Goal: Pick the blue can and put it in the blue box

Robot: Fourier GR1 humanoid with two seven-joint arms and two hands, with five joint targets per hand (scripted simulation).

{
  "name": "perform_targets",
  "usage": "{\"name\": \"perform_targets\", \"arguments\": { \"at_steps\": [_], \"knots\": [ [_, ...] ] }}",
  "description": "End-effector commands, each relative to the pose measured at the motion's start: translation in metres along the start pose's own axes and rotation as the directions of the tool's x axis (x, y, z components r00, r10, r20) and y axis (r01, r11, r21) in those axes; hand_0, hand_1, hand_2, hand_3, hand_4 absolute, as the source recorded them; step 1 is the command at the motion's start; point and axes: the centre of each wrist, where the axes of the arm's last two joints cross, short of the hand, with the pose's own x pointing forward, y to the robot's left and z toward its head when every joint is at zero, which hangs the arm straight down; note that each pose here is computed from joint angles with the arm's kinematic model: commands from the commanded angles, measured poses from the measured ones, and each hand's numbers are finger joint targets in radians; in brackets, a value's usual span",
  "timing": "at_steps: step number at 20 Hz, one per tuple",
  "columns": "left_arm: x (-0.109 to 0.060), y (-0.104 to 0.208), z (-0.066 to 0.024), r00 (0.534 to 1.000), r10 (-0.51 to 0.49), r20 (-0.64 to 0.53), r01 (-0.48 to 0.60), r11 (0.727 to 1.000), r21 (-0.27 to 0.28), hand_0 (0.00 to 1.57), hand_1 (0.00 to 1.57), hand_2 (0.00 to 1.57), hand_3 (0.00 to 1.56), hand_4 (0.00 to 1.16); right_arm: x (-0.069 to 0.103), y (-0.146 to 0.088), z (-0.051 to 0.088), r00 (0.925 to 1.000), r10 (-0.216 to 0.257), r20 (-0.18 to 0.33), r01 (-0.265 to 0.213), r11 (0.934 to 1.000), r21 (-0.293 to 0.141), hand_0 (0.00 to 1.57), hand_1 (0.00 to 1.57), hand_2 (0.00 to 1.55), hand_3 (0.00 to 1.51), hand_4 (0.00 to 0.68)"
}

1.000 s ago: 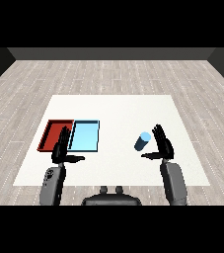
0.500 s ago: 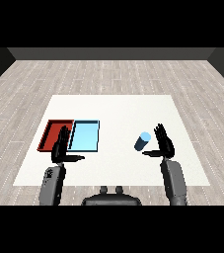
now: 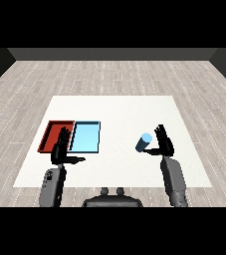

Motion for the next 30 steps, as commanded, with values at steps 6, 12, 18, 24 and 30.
{"name": "perform_targets", "arguments": {
  "at_steps": [6,12,18,24,30],
  "knots": [
    [0.002,0.025,0.0214,0.999,0.032,0.005,-0.032,0.999,-0.002,0.00,0.00,0.00,0.00,0.00,-0.025,0.006,-0.003,0.9975,-0.027,-0.066,0.027,0.9996,-0.009,0.00,0.00,0.00,0.00,0.000],
    [-0.006,0.016,-0.0007,0.999,0.027,-0.020,-0.027,1.000,0.008,0.00,0.00,0.00,0.00,0.00,-0.042,0.012,-0.025,0.9948,-0.072,-0.072,0.072,0.9974,-0.007,0.00,0.00,0.00,0.00,0.000],
    [-0.006,0.019,0.0085,1.000,0.027,0.001,-0.027,1.000,0.000,0.00,0.00,0.00,0.00,0.00,-0.038,0.034,-0.026,0.9866,-0.109,-0.121,0.106,0.9940,-0.028,0.00,0.00,0.00,0.00,0.000],
    [0.010,0.014,-0.0072,1.000,0.023,-0.018,-0.023,1.000,0.012,0.00,0.00,0.00,0.00,0.00,-0.060,0.014,-0.024,0.9916,-0.076,-0.104,0.075,0.9971,-0.015,0.00,0.00,0.00,0.00,0.000],
    [0.016,0.021,-0.0098,1.000,0.016,-0.003,-0.016,1.000,0.001,0.00,0.00,0.00,0.00,0.00,-0.062,0.048,-0.030,0.9962,-0.003,-0.087,-0.008,0.9920,-0.126,1.27,1.27,1.39,1.37,0.437]
  ]
}}
